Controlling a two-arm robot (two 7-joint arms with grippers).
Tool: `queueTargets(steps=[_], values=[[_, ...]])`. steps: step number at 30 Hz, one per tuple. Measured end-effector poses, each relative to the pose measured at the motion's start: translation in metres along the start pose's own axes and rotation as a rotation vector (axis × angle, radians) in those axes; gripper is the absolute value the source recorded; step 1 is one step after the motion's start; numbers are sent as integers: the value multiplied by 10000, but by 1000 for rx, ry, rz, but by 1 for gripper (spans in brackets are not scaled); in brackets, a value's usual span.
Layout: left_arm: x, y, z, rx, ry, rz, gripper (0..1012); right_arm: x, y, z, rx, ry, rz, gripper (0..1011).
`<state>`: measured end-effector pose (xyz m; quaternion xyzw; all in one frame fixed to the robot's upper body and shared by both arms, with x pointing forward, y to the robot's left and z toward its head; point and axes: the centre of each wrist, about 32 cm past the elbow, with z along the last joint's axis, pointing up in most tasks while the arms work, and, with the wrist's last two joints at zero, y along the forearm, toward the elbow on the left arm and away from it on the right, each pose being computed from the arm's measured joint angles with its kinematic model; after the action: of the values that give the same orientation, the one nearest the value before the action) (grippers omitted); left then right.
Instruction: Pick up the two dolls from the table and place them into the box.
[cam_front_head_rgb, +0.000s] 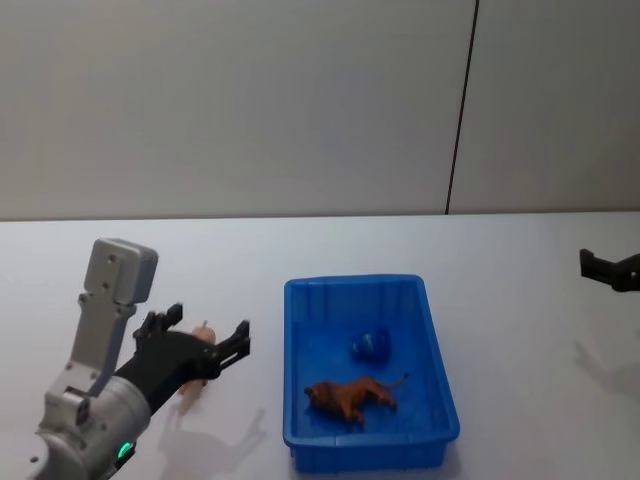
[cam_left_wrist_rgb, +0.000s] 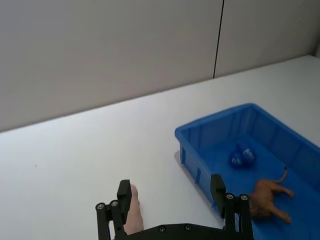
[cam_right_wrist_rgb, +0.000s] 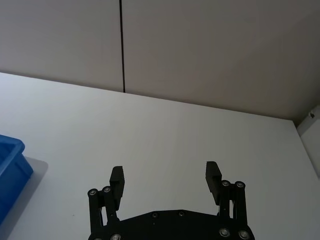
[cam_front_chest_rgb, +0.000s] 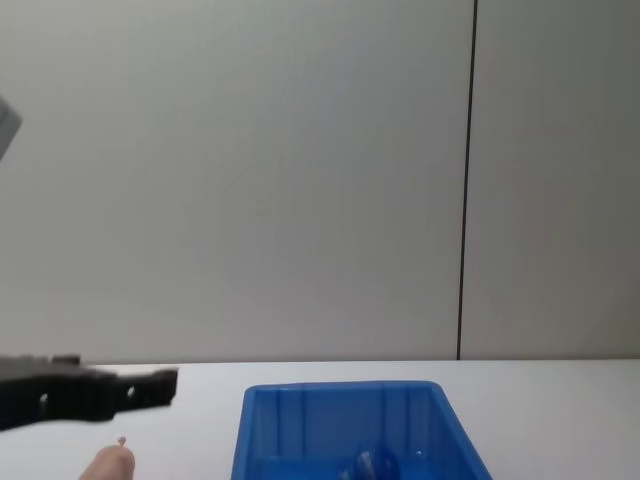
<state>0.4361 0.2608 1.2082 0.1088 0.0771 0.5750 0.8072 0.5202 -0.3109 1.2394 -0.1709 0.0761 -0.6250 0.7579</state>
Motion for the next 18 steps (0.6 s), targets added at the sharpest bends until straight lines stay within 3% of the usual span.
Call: queueTargets(steps=[3,6,7,12,18], values=[[74,-27,-18,33,12,-11,1001,13,-8,-5,0,3,-10,1001],[211,-117,-47,71,25,-25,1001,28,-20,-11,1,6,-22,1001],[211,-117,-47,71,25,-25,1001,28,-20,-11,1,6,-22,1001],[403,-304,-92,109,43,-57,1001,45,-30,-18,1,9,-34,1001],[573,-484,-135,138,47,-73,1001,57,-39,-20,2,12,-44,1001]])
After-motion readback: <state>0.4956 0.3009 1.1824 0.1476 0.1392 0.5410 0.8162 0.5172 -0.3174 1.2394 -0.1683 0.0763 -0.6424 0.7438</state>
